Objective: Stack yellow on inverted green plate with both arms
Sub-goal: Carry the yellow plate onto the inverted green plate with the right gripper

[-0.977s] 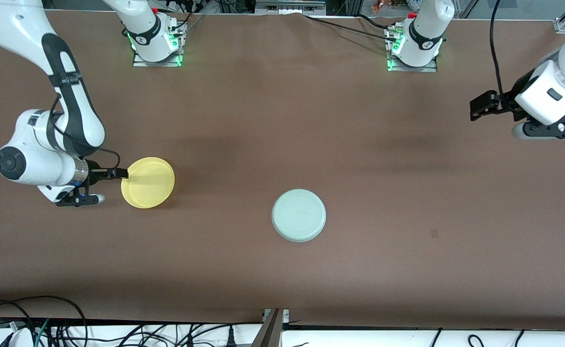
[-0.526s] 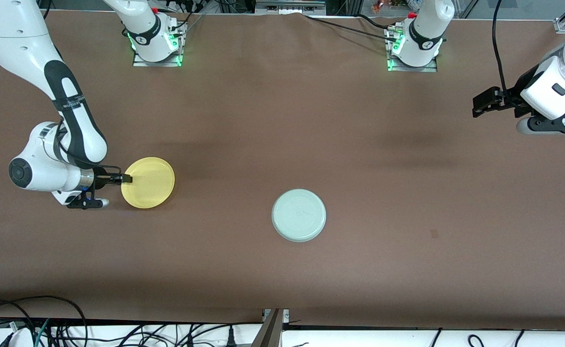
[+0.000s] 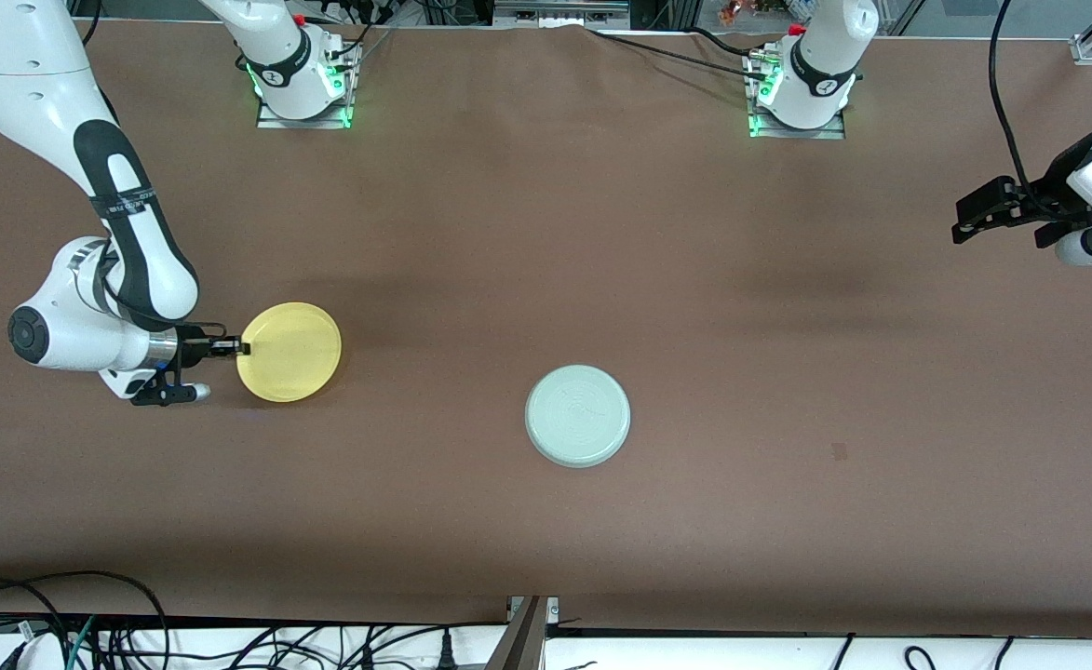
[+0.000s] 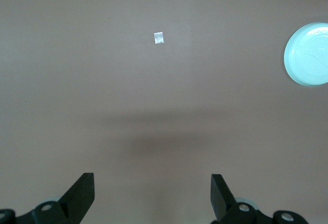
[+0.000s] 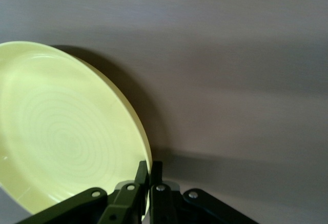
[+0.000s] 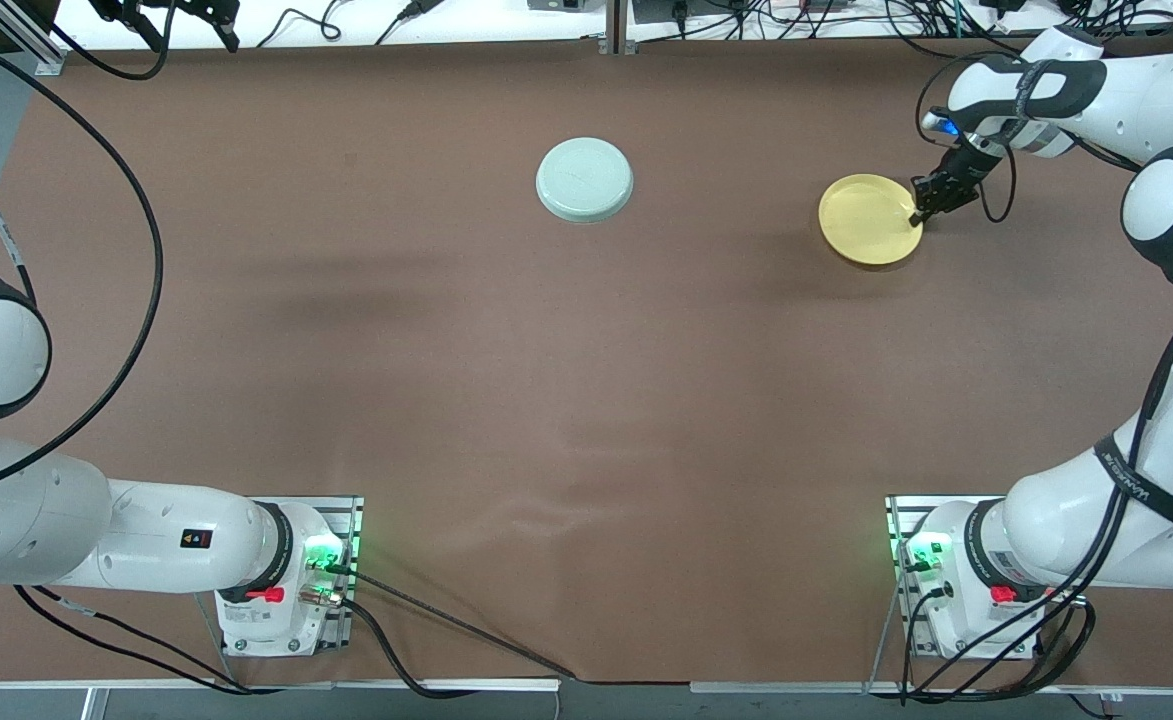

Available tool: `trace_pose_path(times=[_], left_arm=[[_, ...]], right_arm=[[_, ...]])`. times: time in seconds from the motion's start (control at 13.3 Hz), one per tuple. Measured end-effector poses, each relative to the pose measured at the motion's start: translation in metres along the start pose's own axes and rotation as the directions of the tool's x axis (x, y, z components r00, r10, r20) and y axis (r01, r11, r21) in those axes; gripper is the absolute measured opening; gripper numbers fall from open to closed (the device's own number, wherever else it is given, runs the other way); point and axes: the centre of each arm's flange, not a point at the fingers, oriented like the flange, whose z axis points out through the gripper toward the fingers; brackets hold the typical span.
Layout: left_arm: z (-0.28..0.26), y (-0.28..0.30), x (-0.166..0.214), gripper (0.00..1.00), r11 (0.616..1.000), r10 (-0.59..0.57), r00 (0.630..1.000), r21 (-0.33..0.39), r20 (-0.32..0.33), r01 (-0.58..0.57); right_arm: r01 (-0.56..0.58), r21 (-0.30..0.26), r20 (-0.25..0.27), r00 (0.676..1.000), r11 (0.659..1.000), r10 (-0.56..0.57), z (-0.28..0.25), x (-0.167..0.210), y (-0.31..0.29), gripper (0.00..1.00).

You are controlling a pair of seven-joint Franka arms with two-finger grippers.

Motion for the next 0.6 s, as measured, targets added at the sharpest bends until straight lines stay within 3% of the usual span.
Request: trace_pose_path(times=[0.3, 0.6], left_arm=[[0.014, 0.002, 0.02, 1.0, 1.0, 0.003, 1.0, 0.002, 0.008, -0.003], [0.022, 0.002, 0.031, 1.0, 1.0, 0.002, 1.0, 0.004, 0.015, -0.002]], right_arm=[[-0.053, 0.177, 0.017, 0.999, 0.983, 0.051, -0.005, 0.015, -0.079, 0.03], [-0.13, 0.218, 0.021, 0.991, 0.967, 0.129, -0.024, 0.031, -0.22, 0.03]])
